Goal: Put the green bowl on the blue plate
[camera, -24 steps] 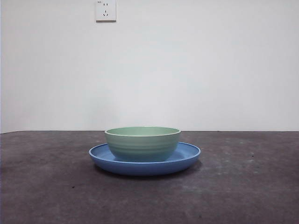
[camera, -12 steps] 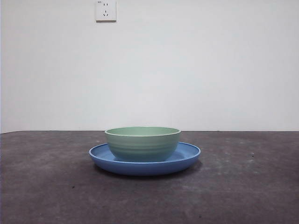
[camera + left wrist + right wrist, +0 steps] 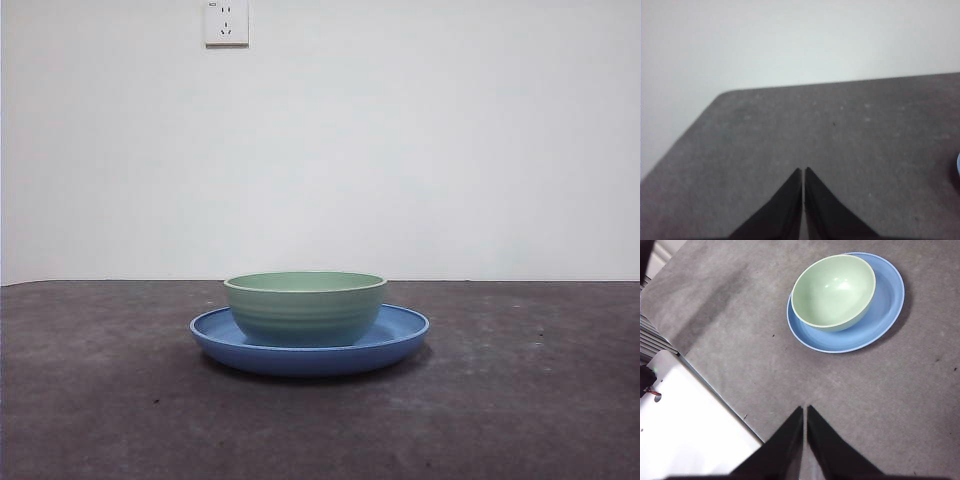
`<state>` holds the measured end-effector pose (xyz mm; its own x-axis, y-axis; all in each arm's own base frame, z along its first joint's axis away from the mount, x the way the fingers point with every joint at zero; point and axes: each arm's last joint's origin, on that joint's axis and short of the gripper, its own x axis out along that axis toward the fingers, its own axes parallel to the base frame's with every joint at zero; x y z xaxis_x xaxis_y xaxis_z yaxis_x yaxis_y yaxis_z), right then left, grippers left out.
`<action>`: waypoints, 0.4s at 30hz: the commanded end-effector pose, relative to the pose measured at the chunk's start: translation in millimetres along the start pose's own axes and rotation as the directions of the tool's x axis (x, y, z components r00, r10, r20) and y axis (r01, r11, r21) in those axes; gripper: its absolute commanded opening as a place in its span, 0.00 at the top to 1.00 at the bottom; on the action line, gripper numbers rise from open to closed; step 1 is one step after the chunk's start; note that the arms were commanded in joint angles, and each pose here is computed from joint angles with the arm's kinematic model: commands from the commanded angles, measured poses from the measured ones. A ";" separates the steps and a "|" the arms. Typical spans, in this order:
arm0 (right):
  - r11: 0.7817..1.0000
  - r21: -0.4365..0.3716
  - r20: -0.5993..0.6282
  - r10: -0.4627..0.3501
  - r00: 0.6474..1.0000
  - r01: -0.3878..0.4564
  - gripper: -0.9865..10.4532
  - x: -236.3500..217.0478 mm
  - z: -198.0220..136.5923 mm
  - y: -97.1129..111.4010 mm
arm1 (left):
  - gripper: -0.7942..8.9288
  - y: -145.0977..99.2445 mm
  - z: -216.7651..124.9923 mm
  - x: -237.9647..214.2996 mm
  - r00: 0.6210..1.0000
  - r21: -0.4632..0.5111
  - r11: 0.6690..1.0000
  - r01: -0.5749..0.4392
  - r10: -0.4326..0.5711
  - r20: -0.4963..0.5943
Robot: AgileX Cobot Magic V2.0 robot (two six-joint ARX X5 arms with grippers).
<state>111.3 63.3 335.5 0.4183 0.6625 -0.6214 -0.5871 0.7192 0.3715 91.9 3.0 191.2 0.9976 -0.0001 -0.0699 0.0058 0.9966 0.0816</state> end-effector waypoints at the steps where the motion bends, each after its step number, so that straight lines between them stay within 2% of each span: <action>1: 1.000 -0.023 0.018 0.009 1.000 -0.009 0.91 -2.5 4.6 2.7 | 0.91 -0.4 -7.6 0.0 1.000 -0.027 1.000 -0.006 0.007 0.015; 12: 1.000 -0.024 0.018 0.009 1.000 -0.009 0.91 -2.5 4.6 2.7 | 0.91 -2.8 -40.3 6.7 0.995 -0.031 1.000 0.000 -0.003 -0.096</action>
<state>111.2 63.3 335.5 0.4186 0.6626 -0.6212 -0.5872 0.7192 0.3714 94.8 3.2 157.1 0.9887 -0.0002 -0.1498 0.0083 0.9985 0.0537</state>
